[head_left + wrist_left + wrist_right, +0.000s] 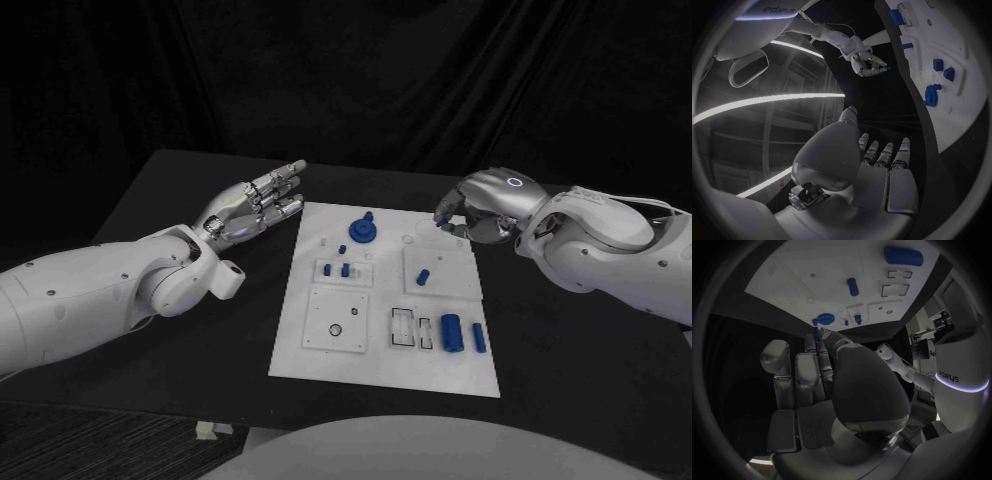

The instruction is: Assemble the parts on the task board

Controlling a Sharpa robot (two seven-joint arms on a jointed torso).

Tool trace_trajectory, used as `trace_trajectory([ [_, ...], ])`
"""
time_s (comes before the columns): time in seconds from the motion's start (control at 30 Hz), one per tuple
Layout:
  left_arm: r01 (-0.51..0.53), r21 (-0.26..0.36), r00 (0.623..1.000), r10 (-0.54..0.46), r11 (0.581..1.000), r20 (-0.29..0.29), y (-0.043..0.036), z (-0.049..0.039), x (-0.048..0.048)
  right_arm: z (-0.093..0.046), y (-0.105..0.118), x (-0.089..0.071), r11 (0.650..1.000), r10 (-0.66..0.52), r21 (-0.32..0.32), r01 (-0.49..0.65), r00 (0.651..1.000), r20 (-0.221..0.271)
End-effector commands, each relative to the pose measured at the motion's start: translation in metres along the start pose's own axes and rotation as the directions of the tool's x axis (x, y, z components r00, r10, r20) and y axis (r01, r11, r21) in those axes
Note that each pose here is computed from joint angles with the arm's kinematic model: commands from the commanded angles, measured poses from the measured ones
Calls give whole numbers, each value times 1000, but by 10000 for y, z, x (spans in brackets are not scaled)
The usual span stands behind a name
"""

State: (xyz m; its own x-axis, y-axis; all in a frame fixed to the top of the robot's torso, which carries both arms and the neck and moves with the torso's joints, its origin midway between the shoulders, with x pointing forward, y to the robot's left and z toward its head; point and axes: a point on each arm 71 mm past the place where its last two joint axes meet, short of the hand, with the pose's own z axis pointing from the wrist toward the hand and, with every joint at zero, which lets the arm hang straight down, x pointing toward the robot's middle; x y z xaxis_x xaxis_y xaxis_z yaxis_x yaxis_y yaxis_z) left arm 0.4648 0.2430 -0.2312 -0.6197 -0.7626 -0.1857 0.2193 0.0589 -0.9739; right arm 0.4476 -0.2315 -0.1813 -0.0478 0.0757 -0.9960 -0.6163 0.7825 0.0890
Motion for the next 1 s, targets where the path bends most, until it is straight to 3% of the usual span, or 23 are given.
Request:
trace_trajectory([
  [0.03,20,30,1000,-20,999,-12,-17,6,19,12,181,91,999,28,-18,-30,997,-70],
  [0.2,25,26,1000,-24,999,-18,-9,10,32,57,465,256,994,60,-87,-72,989,-134],
  [0.5,34,18,999,-33,999,-26,18,14,58,216,819,502,978,82,-170,-119,975,-208],
  [1.0,43,13,998,-42,999,-39,47,52,104,420,1097,738,966,79,-215,-144,956,-283],
])
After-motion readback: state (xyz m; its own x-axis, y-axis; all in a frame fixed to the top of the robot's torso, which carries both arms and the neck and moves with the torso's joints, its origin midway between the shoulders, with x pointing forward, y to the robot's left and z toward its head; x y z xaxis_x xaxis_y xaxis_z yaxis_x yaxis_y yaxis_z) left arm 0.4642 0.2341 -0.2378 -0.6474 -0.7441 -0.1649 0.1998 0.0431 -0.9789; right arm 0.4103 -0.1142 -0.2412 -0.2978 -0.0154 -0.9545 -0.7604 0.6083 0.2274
